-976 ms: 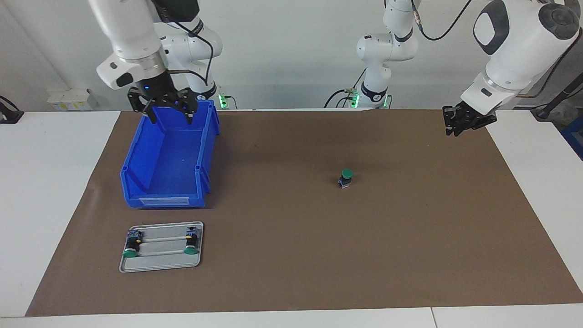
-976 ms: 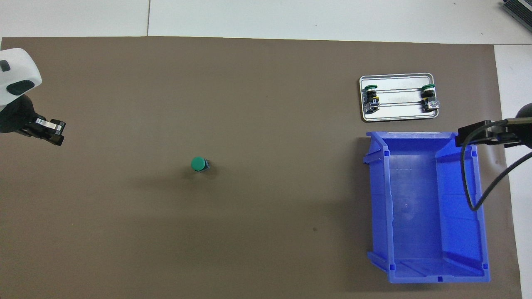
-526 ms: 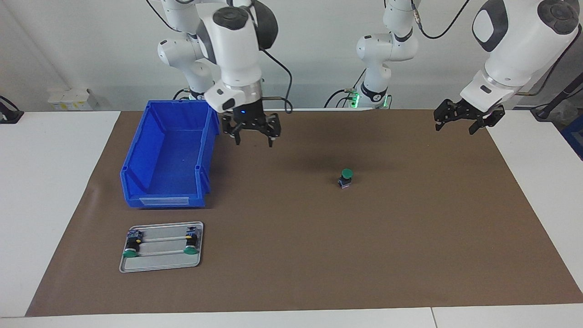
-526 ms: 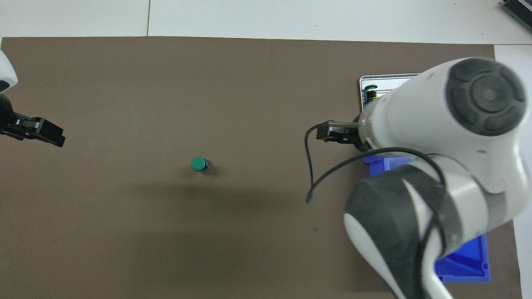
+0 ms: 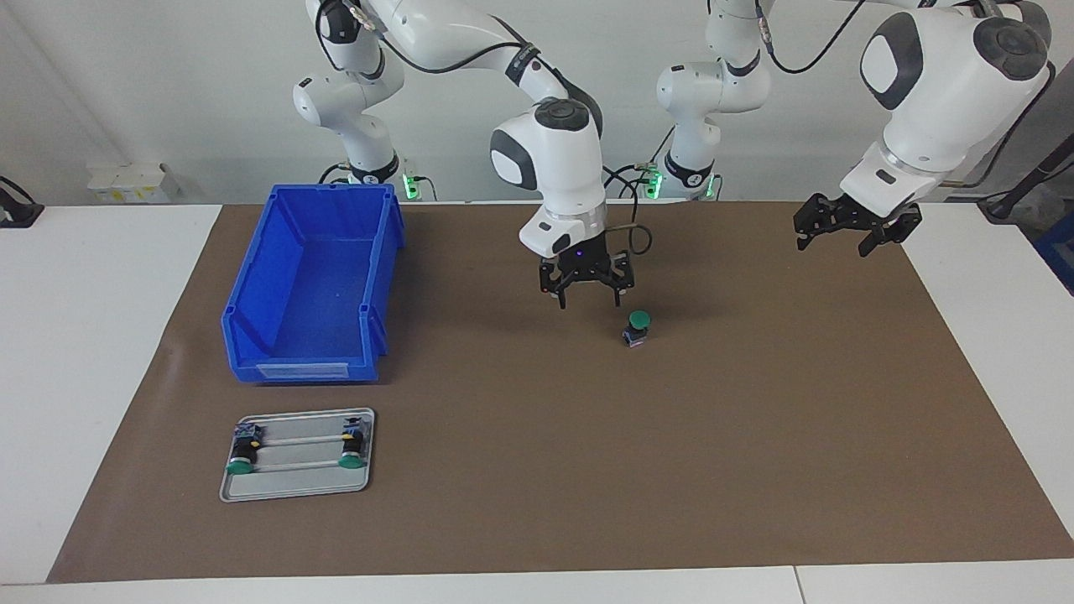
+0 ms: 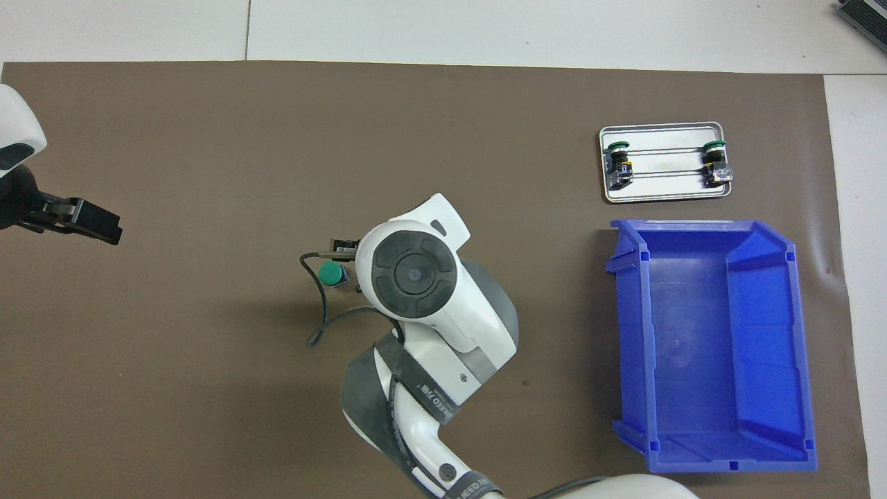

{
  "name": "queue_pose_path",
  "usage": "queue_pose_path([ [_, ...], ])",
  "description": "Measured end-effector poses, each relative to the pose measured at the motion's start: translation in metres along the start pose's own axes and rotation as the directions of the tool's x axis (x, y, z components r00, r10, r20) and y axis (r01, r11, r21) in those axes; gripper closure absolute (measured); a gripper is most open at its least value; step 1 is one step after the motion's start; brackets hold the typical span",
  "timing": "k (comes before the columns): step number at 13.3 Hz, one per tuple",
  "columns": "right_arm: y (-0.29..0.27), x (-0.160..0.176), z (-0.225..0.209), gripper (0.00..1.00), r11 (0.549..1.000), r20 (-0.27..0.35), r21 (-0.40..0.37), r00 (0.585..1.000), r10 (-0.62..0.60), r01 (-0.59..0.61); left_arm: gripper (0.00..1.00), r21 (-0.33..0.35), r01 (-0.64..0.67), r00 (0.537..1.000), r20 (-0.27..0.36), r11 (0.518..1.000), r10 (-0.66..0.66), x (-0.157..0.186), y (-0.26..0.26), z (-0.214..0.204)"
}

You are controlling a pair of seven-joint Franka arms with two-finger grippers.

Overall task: Place and press button with both arms
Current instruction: 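Reach the right gripper to the green cap and grasp it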

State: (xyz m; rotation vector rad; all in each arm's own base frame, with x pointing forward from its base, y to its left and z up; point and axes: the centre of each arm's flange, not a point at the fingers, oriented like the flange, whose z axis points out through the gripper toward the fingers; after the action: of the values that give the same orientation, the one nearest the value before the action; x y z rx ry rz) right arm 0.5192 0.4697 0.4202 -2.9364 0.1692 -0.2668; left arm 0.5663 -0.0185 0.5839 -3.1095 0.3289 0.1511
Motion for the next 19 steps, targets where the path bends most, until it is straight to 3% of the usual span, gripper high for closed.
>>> queue_pose_path([
  [2,-0.037,-0.03,0.035,0.0,1.0,0.003,-0.012,1.0,-0.029,0.029,0.0,-0.001,0.012,1.0,0.002,1.0,-0.012,-0.002,-0.001,0.001],
  [5,-0.059,-0.046,0.074,0.0,0.996,-0.026,-0.046,0.996,-0.084,0.082,0.0,-0.003,0.05,0.999,0.001,0.999,-0.05,-0.006,-0.022,0.0],
  [7,-0.066,-0.048,0.078,0.01,0.991,-0.075,-0.04,0.989,-0.127,0.124,0.0,-0.006,0.07,0.998,-0.004,0.998,-0.07,-0.013,-0.042,-0.002],
  [10,-0.067,-0.045,0.074,0.04,0.989,-0.101,-0.045,0.984,-0.145,0.142,0.0,-0.005,0.051,0.999,-0.019,0.999,-0.051,-0.019,-0.055,-0.007],
  [15,-0.066,-0.043,0.08,0.09,0.986,-0.123,-0.048,0.979,-0.165,0.16,0.0,-0.001,0.003,1.0,-0.023,1.0,-0.003,-0.012,-0.031,-0.008],
  [19,-0.066,-0.045,0.085,0.27,0.985,-0.121,-0.049,0.978,-0.169,0.164,0.0,0.002,-0.014,0.999,-0.03,1.0,0.014,-0.009,-0.023,-0.007],
])
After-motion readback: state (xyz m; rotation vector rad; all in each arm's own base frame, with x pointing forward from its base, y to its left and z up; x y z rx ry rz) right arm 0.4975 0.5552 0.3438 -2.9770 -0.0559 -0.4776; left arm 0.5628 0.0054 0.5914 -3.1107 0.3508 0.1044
